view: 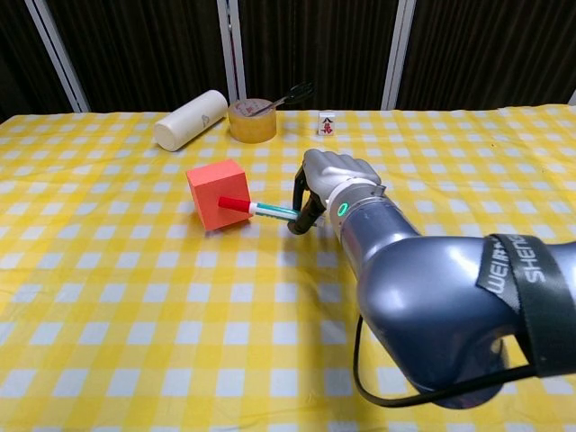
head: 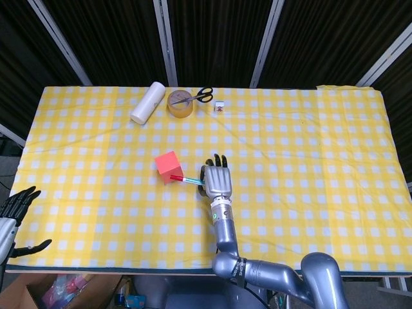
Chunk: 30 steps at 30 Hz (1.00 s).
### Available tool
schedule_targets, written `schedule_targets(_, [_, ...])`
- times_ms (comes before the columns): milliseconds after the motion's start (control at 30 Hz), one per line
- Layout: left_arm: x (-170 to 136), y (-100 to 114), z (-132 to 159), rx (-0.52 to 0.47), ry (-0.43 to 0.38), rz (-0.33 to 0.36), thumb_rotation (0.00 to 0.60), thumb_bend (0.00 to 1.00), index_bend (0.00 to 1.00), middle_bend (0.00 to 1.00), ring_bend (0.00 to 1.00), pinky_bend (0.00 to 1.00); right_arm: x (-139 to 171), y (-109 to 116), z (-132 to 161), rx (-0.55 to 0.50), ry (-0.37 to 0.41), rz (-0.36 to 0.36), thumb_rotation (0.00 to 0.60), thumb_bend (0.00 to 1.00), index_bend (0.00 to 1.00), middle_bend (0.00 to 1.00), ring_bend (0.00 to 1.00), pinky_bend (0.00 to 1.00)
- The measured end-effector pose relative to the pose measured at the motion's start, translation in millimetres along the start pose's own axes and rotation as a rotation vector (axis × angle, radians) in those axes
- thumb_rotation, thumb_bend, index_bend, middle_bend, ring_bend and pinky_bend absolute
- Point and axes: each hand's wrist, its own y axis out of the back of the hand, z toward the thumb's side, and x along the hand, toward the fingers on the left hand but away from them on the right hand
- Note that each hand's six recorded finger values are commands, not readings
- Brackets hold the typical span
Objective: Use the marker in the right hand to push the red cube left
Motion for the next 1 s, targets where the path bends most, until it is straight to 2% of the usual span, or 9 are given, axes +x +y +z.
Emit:
schedule_targets(267, [-2.4, 1.7, -4.9, -0.001, 0.016, 0.003, 0.6, 0.0, 0.0, 0.0, 0.0, 0.0, -0.2, -13.5, 5.6, 0.029, 0.005, 0.015, 0.6, 0.48, 0.64, 0.26, 0.06, 0.02])
schedule_targets(500, [-3.0, 1.6, -5.8, 0.008, 0.018, 0.003, 0.6, 0.0, 0.0, 0.0, 0.0, 0.0, 9.1, -9.6, -4.3, 0.044, 0.018, -0.001, 0.6, 0.48, 0.64, 0.26, 0.06, 0.02])
schedule_targets(833, [-3.8, 0.0, -4.9, 0.027, 0.015, 0.005, 0.6, 0.0, 0.0, 0.0, 0.0, 0.0, 17.1, 28.9, -43.3, 0.089, 0.016, -0.075, 0.6, 0.48, 0.64, 0.26, 0.06, 0.02])
schedule_targets(1000, [-4.4, -2.0, -3.3, 0.041, 0.012, 0.005, 0.6, 0.0, 0.0, 0.0, 0.0, 0.0, 16.6, 55.9, -81.1, 0.172, 0.022, -0.109, 0.6, 0.48, 0.64, 0.26, 0.06, 0.02])
